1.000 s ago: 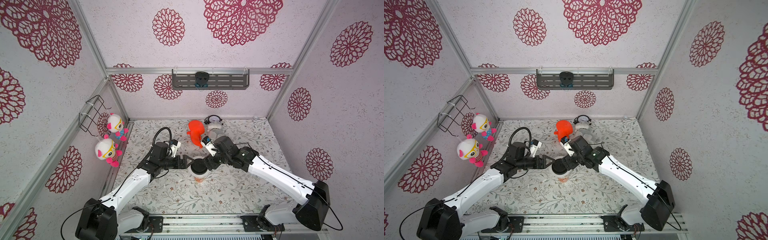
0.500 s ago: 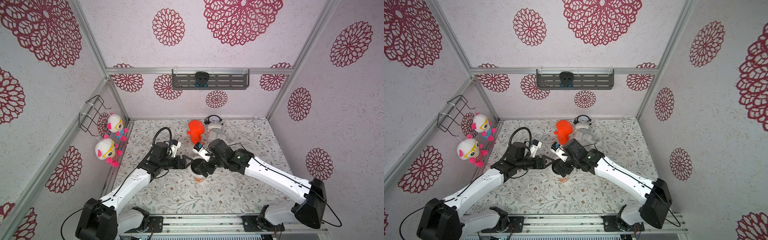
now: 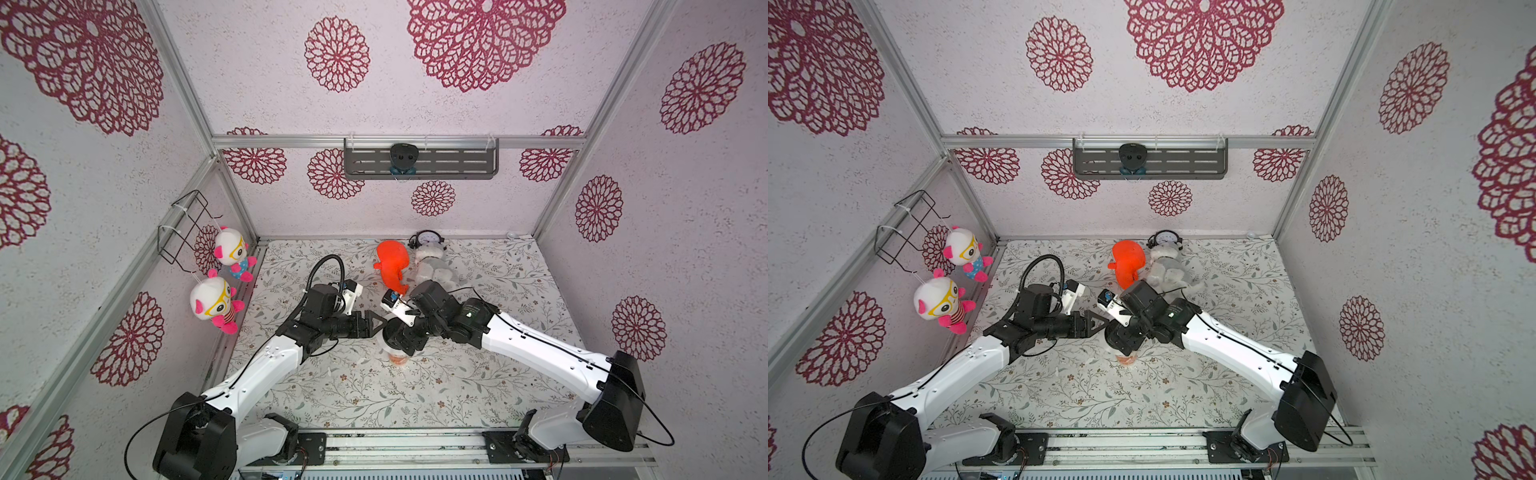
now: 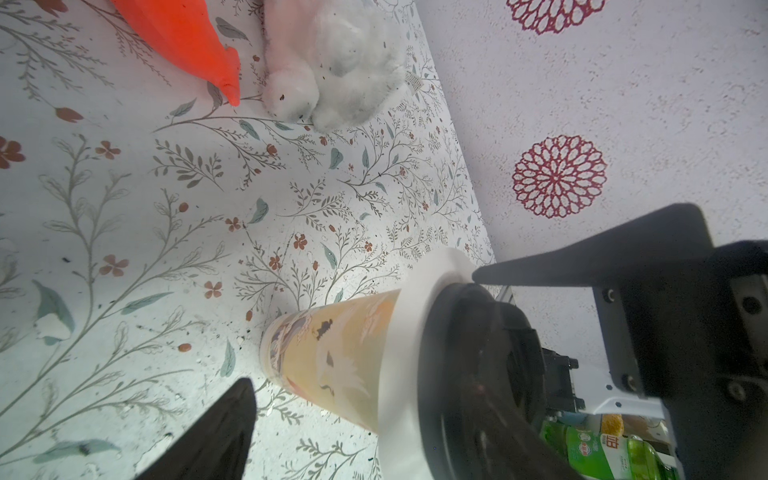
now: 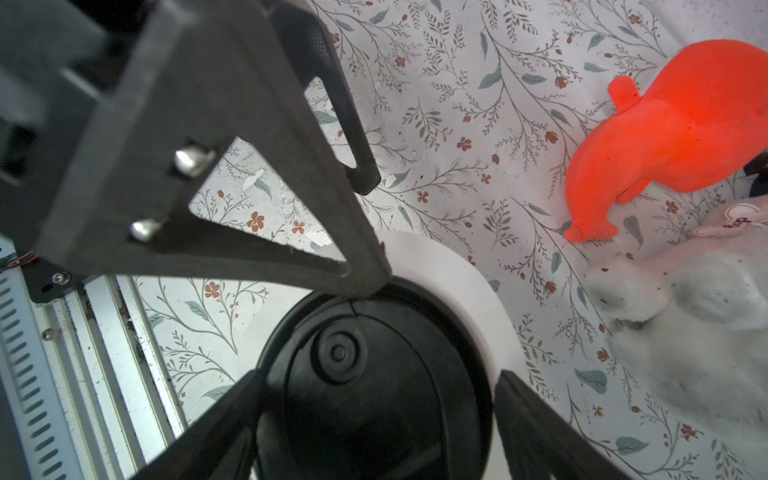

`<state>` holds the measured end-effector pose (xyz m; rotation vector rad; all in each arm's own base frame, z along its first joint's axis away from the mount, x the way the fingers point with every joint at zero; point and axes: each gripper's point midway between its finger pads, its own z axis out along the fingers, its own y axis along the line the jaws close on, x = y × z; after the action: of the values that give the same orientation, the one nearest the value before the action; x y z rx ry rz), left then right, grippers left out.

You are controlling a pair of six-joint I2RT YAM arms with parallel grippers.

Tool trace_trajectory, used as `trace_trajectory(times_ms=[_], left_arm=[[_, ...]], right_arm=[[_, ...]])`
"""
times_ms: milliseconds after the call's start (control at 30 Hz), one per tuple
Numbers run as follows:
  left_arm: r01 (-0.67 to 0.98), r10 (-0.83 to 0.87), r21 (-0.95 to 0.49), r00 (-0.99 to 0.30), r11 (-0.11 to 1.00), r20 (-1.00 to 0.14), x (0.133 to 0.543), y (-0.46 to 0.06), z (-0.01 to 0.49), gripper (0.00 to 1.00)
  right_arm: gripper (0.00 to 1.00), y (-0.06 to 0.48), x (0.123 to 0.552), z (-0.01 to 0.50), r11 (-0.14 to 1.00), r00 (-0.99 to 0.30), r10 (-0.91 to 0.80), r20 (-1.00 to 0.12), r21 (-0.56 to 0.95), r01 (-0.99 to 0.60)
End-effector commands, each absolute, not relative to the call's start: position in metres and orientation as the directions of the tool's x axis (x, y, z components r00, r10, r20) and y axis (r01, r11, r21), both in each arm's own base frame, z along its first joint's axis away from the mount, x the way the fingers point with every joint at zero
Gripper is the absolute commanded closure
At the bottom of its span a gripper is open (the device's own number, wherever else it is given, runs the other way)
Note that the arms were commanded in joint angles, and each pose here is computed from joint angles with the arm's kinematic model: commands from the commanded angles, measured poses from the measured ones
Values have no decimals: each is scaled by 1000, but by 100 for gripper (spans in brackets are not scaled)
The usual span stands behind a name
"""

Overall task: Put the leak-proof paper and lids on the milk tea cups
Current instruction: Secure the cup lid on the cup.

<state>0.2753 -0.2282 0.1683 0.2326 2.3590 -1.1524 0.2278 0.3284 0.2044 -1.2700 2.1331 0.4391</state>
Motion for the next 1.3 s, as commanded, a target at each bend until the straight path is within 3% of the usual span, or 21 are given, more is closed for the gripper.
trace_trajectory(times_ms=[0, 733, 1267], left_arm=[[388, -57, -688, -847, 613, -528, 278, -230, 175, 19], [382, -61, -688, -848, 617, -526, 279, -229, 174, 17], [404, -65, -679, -831, 613, -553, 286, -231, 192, 8]], right_arm=[[16, 331, 235, 221, 494, -322, -663, -676, -71, -867], [19, 334, 229, 219, 464, -303, -653, -694, -50, -884], [22, 330, 224, 203, 457, -305, -660, -687, -45, -888]])
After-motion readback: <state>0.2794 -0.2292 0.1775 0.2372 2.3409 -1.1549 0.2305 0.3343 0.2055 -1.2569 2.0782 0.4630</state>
